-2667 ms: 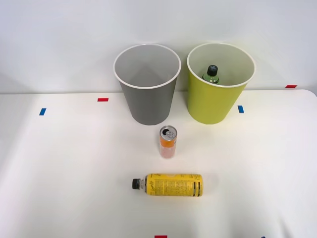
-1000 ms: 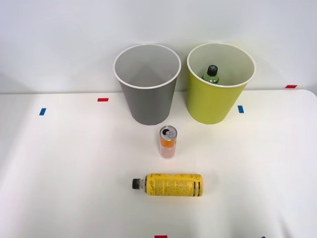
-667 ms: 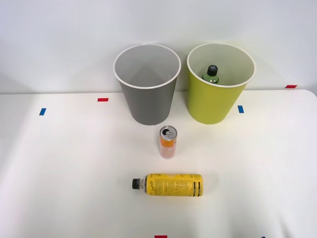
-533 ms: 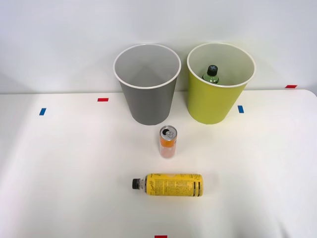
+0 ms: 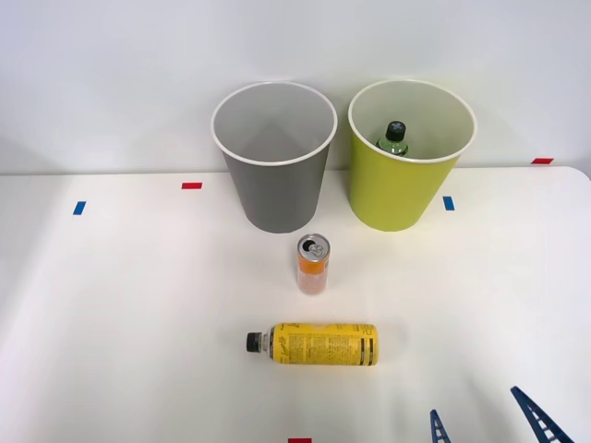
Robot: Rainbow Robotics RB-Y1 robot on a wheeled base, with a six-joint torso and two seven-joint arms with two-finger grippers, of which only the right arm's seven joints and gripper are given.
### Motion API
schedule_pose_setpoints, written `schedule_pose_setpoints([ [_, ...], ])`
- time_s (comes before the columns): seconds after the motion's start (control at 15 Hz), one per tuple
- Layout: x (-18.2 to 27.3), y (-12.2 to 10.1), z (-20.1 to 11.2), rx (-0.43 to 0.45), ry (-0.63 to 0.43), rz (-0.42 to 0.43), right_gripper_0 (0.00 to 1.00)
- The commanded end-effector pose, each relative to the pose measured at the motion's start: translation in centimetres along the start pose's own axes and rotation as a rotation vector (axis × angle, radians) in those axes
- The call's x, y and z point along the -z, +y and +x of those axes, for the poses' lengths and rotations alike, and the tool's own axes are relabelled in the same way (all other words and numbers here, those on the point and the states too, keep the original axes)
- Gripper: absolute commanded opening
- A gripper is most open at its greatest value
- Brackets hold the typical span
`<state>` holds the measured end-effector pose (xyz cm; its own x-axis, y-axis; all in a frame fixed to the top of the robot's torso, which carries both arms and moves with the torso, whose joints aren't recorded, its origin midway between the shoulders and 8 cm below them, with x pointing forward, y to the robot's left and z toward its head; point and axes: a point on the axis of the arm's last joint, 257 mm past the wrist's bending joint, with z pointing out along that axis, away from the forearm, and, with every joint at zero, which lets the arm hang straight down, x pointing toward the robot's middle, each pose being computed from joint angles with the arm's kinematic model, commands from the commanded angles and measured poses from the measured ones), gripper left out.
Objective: Put cans in the gray bin, plastic bottles in the light green bin
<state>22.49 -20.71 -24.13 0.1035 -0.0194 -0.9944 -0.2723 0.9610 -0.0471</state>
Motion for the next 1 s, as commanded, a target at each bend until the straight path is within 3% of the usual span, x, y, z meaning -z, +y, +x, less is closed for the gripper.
schedule_pose_setpoints([
  [0.07,-2.0,1.2,-0.5,-0.017,0.038,-0.129,1.00],
  [0.33,-5.1,2.9,-1.8,0.041,0.089,-0.300,1.00],
  [0.6,-7.2,5.2,-2.2,0.217,0.188,-0.452,0.95],
  [0.8,-7.9,7.6,-2.6,0.362,0.278,-0.545,0.95],
  [1.0,-8.5,8.2,-2.6,0.632,0.337,-0.578,0.95],
])
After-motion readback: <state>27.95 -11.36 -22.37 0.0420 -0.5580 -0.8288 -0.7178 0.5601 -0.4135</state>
